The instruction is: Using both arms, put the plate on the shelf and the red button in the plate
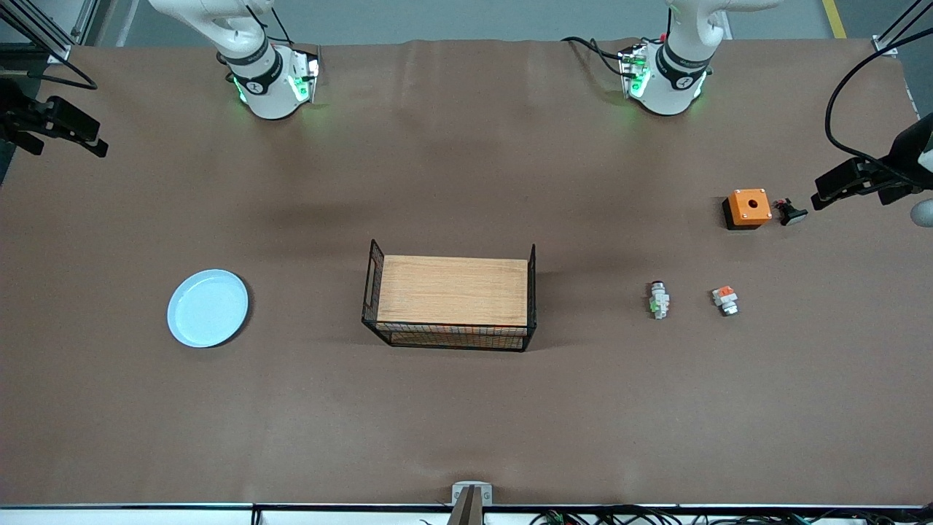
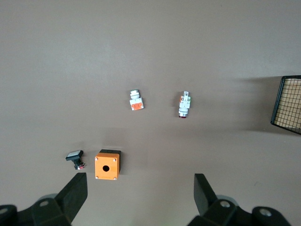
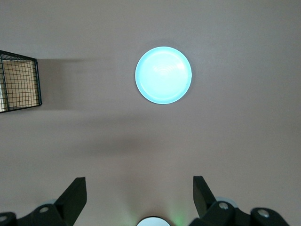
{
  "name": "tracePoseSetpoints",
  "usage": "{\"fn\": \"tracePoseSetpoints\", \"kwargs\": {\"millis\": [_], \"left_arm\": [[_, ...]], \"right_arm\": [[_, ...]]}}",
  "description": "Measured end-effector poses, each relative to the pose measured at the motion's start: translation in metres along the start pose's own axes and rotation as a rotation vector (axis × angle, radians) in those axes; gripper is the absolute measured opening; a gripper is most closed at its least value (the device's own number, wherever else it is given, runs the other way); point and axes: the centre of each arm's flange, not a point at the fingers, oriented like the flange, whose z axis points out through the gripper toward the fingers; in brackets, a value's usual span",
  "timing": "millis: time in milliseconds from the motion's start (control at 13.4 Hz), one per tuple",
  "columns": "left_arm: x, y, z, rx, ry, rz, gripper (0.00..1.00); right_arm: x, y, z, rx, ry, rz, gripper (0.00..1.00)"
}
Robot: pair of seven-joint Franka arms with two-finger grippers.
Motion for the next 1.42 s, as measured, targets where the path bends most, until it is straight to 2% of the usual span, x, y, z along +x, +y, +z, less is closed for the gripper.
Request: {"fn": "tracePoseSetpoints", "kwargs": {"millis": [447,746,895,1193,1417], "left_arm": [[0.003,-0.002,0.007,0.002,-0.018,-0.004,1.0],[0.022,0.011,0.073,0.01,-0.14,0.014,1.0],[0.033,0.028,0.115,-0.015,-0.172,0.025,1.0],[0.039,0.069,0.196,-0.044,-0.115,0.009,1.0],[0.033,0.087,0.251,-0.054,-0.082,0.018,1.0]], "right_arm": [[0.001,-0.002,-0.001,0.001,0.012,-0.004,1.0],[0.002,-0.002,-0.001,0.001,0.016,-0.005,1.0],[0.002,-0.002,-0.001,0.001,0.016,-0.005,1.0],[0.003,-0.001,0.0,0.002,0.014,-0.003,1.0],[0.034,0.003,0.036,-0.003,-0.032,0.008,1.0]]}}
